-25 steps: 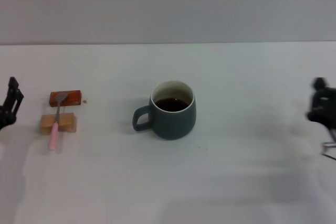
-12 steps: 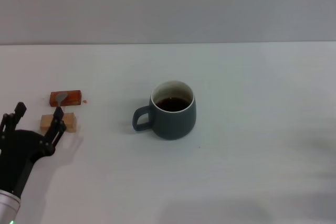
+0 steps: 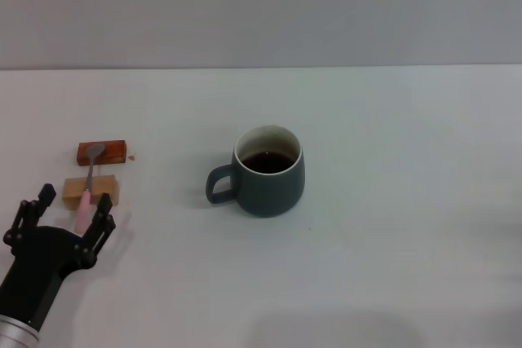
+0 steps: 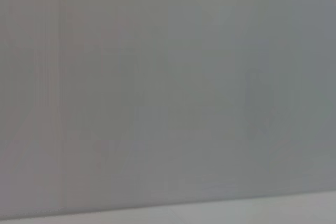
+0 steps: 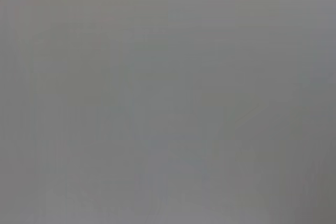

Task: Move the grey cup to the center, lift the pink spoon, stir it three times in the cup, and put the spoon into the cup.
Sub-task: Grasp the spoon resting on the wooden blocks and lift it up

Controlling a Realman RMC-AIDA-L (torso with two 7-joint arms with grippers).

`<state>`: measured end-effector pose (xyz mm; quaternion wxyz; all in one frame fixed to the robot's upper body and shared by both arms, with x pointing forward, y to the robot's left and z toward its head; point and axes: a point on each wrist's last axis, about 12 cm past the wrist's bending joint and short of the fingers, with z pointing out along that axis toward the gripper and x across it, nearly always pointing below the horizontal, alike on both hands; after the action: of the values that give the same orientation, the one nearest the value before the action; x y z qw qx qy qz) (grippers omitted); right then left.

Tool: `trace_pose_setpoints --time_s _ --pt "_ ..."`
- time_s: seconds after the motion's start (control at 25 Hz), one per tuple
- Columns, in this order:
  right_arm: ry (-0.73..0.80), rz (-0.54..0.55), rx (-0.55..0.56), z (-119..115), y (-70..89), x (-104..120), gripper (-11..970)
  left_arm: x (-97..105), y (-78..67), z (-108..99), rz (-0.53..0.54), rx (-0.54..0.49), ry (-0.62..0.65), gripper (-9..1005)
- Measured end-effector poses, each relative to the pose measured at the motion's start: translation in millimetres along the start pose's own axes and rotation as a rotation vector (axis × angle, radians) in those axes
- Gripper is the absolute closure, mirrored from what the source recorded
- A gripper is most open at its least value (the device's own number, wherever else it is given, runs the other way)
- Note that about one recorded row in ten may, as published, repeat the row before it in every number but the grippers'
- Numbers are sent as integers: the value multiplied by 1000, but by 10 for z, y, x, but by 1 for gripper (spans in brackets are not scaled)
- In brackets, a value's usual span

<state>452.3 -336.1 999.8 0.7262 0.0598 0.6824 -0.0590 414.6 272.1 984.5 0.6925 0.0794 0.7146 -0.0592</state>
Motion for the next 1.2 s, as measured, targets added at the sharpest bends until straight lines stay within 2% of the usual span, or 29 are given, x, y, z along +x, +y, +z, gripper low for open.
trace_pose_setpoints --time_s 0.6,1.2 --pt "8 2 -18 25 43 6 960 102 9 155 21 23 112 306" --pt "9 0 -55 26 104 8 961 112 54 184 20 0 128 317"
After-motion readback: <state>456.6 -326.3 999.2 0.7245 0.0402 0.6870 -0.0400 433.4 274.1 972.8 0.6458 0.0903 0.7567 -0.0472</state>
